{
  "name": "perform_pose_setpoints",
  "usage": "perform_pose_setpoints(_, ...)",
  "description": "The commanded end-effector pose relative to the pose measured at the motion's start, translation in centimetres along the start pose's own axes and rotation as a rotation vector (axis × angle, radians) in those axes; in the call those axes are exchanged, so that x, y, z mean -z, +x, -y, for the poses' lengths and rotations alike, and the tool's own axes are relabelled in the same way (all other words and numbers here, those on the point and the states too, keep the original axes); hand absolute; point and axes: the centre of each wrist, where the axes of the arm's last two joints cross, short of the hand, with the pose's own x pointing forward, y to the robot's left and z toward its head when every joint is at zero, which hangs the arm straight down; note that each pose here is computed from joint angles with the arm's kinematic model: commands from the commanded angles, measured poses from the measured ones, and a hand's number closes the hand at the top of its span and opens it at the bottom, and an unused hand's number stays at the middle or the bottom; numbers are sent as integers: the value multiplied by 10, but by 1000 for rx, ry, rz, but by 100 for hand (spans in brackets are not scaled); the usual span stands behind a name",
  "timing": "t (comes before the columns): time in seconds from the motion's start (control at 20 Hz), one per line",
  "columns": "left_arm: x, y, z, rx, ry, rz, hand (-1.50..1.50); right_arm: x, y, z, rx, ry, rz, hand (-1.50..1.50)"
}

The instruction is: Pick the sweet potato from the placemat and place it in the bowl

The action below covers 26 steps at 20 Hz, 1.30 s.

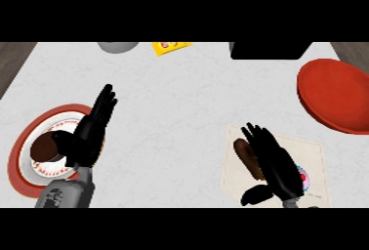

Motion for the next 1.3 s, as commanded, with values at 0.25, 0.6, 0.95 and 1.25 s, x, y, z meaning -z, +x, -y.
perform_pose_setpoints(0.25, 9, 8, 5, 12, 12, 7, 0, 1, -12, -12, -117, 155, 77, 150)
perform_pose_setpoints(0.6, -7, -4, 6, 13, 10, -3, 0, 9, -4, -42, -152, 167, 140, 150)
perform_pose_setpoints(0.95, -8, -4, 9, -13, 1, -7, 0, 29, -8, -1, 598, -43, -163, 150)
perform_pose_setpoints(1.25, -5, -3, 0, 5, 0, -2, 0, 65, -7, 37, 742, -213, -89, 150)
